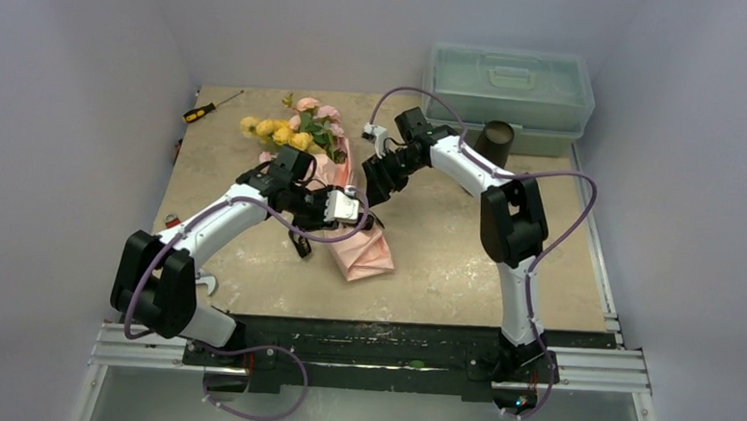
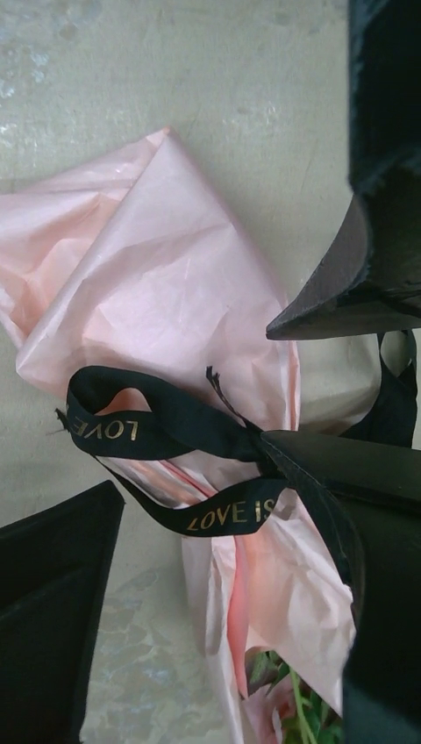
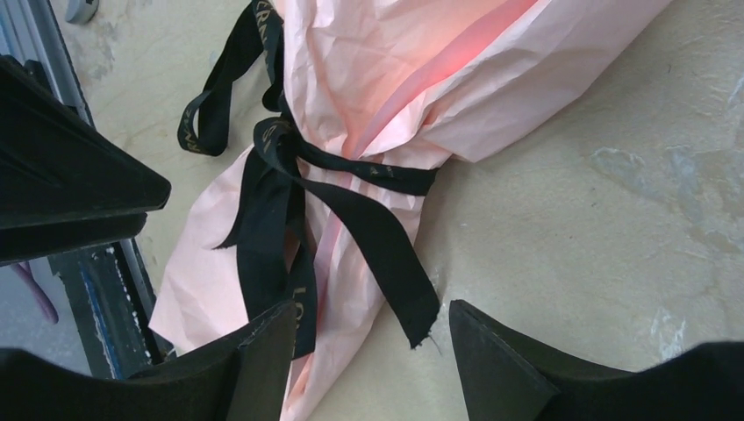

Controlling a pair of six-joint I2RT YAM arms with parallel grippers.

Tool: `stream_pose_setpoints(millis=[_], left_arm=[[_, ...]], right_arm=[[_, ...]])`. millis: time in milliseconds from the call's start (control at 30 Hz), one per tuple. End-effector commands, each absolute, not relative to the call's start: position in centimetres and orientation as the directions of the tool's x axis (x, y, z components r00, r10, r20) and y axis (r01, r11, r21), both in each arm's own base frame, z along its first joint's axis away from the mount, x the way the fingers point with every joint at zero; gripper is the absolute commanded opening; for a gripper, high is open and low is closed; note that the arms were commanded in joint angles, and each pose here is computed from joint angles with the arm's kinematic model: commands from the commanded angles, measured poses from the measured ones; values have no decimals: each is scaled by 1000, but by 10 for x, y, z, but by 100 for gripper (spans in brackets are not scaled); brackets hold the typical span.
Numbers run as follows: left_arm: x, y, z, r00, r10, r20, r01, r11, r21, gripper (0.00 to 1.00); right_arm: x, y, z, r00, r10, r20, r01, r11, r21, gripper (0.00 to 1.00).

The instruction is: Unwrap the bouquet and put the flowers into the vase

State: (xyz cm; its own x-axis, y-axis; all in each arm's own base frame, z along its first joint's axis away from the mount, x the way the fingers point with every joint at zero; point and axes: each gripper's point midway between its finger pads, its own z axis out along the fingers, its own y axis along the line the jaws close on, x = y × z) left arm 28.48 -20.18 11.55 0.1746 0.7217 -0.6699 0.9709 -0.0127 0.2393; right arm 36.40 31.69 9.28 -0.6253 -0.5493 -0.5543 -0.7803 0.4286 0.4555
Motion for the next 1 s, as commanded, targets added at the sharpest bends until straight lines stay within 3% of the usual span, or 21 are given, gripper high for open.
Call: stream_pose_setpoints(millis=[0,233,567,833,967], left_arm=[[299,-207,113,337,704,-626,926,-127,356,40],[315,-212,103,384,706,-595,909,-174,380,32],[332,-214,84,378,724,-577,909,-171,380,24],[325,-219,117,432,683,-589,889,-213,405,30],[325,-216,119,446,686,-575,880,-219,422,35]], right_arm=[[371,340,110,-604,-511,-611,-797,388,463,67],[373,355,101,-599,-516,-613,-801,391,453,61],[379,354,91,-605,-517,-605,-796,417,439,39],[380,353,91,-603,-519,-607,-798,419,434,0],[380,353,91,-597,-521,-610,-801,416,429,0]])
